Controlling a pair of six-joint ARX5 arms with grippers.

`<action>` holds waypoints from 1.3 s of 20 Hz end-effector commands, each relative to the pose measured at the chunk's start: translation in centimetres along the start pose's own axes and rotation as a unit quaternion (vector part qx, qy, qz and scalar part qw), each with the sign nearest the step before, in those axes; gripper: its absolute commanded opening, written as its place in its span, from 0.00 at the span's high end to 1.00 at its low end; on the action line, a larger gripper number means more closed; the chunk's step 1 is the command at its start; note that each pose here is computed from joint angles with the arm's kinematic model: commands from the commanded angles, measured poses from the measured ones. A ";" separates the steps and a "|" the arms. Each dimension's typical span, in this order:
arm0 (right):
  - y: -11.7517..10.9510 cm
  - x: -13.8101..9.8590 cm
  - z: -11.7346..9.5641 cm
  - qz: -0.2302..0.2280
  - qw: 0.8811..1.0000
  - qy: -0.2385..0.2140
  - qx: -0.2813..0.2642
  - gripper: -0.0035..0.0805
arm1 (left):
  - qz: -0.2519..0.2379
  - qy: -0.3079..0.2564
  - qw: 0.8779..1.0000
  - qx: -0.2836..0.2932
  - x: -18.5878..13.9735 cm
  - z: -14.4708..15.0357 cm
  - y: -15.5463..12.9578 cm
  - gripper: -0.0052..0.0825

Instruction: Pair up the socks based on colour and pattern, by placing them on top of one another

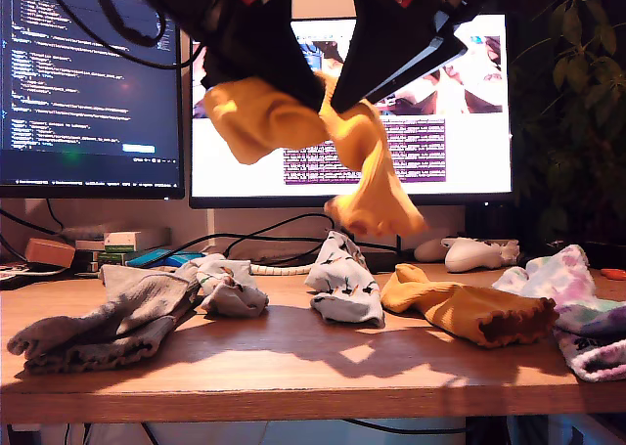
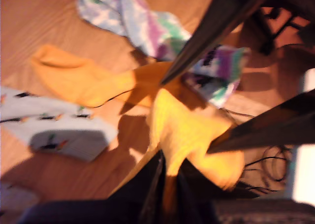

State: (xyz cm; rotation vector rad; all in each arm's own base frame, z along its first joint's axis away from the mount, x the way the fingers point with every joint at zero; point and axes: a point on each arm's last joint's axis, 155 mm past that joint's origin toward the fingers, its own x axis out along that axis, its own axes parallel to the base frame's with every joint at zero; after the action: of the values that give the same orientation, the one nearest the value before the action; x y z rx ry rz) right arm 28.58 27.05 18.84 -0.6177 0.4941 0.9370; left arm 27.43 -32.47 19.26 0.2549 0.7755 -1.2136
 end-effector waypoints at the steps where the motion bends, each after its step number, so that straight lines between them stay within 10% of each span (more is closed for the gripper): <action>1: 0.6 0.8 -0.7 0.009 1.000 0.007 0.007 0.96 | -0.004 -0.014 1.000 0.011 -0.2 1.1 -0.4 0.97; 3: 0.3 0.8 -0.7 0.006 1.000 0.006 0.017 0.97 | 0.002 -0.015 1.000 0.013 -0.3 1.2 -0.2 0.91; 8: -3.1 0.2 -3.6 -0.031 0.987 0.039 0.152 0.97 | 0.057 -0.003 0.998 0.017 -0.6 0.7 2.1 0.39; 18: -8.7 -1.7 -9.1 -0.124 0.935 0.089 0.321 0.97 | 0.089 0.002 0.996 0.016 -0.8 0.6 3.4 0.40; 26: -9.7 1.6 -12.1 -0.124 0.922 0.125 0.344 0.97 | 0.089 0.003 0.996 0.015 -0.8 0.5 3.4 0.40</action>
State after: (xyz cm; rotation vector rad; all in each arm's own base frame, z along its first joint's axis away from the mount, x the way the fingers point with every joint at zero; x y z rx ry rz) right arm 35.79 15.64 12.83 -0.1519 0.8770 0.4037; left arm 30.41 -30.66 18.67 0.3463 0.7485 -1.0530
